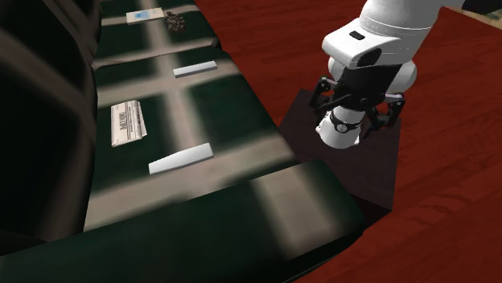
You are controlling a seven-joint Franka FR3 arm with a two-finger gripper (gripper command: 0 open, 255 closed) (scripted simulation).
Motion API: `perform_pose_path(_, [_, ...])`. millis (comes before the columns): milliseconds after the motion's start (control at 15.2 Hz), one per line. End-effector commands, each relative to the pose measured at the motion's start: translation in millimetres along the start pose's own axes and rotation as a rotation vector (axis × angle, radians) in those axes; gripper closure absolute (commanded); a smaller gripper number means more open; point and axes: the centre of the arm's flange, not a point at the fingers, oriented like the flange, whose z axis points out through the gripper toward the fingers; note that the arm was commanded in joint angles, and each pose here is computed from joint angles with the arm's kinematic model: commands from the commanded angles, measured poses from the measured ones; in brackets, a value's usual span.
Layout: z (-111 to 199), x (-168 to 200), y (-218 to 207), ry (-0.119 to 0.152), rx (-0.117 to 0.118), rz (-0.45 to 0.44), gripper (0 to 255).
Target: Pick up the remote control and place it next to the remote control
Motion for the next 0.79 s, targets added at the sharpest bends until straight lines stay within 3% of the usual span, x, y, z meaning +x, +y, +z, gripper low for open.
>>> perform_pose_path(0, [14, 10, 20, -0.003, -0.001, 0.042, 0])
perform_pose_path(726, [84, 59, 138, -0.024, -0.006, 0.268, 0])
